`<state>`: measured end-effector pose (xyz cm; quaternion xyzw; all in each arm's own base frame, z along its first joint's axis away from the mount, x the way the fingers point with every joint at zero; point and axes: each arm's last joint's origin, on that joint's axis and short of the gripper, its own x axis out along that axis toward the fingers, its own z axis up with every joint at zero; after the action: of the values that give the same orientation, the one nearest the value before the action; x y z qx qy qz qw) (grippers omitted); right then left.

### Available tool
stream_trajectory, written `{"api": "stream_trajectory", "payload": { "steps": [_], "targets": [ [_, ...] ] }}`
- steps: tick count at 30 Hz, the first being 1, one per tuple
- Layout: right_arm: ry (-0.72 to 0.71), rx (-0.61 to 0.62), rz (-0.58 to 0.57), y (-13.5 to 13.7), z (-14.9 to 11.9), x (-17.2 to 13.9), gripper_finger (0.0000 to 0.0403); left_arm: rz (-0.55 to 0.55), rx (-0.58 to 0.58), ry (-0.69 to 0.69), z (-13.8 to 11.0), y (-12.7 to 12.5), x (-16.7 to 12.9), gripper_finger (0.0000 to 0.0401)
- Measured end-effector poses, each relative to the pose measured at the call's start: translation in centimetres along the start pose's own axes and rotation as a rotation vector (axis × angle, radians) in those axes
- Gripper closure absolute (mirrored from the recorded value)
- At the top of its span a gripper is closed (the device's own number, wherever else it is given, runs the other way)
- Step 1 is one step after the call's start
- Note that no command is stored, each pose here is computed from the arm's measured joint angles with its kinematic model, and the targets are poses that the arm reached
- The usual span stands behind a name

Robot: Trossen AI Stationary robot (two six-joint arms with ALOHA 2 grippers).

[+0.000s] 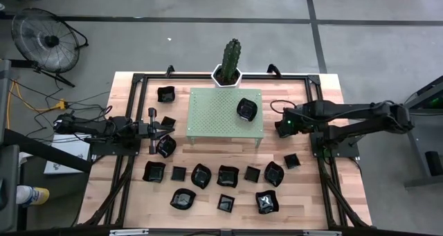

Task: Pick & Place Mini shaped plates
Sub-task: Put the distorted square plate on the shelf

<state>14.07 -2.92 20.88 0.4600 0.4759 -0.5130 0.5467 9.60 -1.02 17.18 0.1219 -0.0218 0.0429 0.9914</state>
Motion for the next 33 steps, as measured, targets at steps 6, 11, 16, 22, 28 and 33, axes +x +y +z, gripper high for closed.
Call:
{"api": "stream_trajectory", "payload": {
  "steps": [6,11,16,22,28,33],
  "targets": [
    [-0.008,0.038,-0.003,-0.1,0.7,0.0,0.0277,0.0,0.0,0.0,0.0,0.0,0.0,0.0401],
    [0.001,0.082,0.001,0.2,1.1,0.4,0.0277,0.0,0.0,0.0,0.0,0.0,0.0,0.0401],
    [0.005,0.046,0.052,0.8,1.0,0.3,0.0277,0.0,0.0,0.0,0.0,0.0,0.0,0.0401],
    [0.021,-0.283,0.143,1.7,0.2,0.2,0.0277,0.0,0.0,0.0,0.0,0.0,0.0,0.0401],
    [0.098,-0.691,0.207,2.7,-0.2,0.8,0.0277,0.0,0.0,0.0,0.0,0.0,0.0,0.0401],
    [0.09,-0.911,0.229,3.5,-0.6,1.3,0.0277,0.0,0.0,0.0,0.0,0.0,0.0,0.0401]
  ]
}}
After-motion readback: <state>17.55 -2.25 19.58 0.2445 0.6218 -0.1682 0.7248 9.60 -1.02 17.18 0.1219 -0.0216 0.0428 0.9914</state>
